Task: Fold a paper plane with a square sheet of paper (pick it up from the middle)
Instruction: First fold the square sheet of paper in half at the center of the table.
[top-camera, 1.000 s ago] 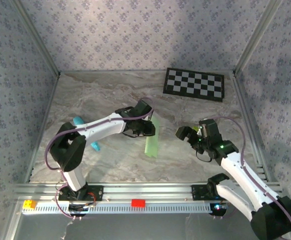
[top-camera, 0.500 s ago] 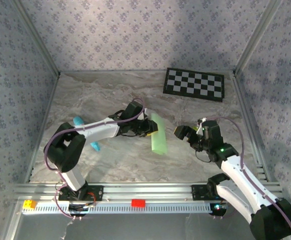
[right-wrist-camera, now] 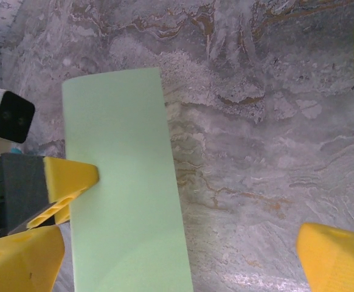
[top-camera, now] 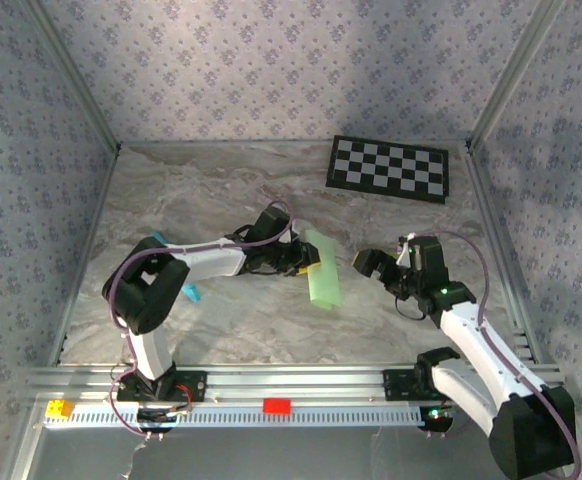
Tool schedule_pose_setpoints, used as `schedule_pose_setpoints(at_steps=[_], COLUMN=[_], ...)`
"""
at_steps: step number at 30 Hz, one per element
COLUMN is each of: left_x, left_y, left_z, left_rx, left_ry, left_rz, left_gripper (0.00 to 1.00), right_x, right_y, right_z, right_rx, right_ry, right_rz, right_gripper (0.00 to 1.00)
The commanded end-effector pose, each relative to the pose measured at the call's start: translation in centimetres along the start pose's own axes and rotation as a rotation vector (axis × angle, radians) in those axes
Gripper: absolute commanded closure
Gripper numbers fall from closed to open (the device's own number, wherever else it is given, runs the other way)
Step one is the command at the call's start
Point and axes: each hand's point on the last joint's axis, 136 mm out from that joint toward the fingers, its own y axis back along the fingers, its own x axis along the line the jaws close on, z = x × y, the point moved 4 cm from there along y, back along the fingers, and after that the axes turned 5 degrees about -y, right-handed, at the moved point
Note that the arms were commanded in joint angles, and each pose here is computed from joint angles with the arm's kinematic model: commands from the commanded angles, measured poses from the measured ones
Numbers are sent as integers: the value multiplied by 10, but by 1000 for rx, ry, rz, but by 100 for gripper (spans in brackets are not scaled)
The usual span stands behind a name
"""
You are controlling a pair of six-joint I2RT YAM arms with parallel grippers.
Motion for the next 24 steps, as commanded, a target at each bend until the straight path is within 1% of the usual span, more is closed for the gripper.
schedule_pose_setpoints(at_steps=[1, 3, 9, 12, 17, 21, 24], left_x=[-2, 2, 20, 31, 43, 48, 50], left_y=[-5, -6, -8, -8, -5, -3, -1], left_z=[-3, -3, -10, -11, -13, -12, -11], left_rx=[12, 21, 21, 26, 32, 38, 30], left_ry=[-4, 1, 13, 20, 1, -22, -37], left_rz=[-30, -23, -9, 19, 84, 139, 175], left_gripper=[69, 69, 69, 68, 66, 62, 62], right_x=[17, 21, 18, 12, 2, -1, -1], right_y=[1, -3, -9, -10, -10, -10, -11], right_z=[9, 7, -4, -11, -18, -22, -24], right_rx=[14, 55, 151, 162, 142, 134, 135], right_ry=[35, 29, -19, -25, -53, -69, -69], right_rz=[55, 75, 53, 35, 30, 28, 30], right_gripper=[0, 0, 0, 0, 0, 0, 0])
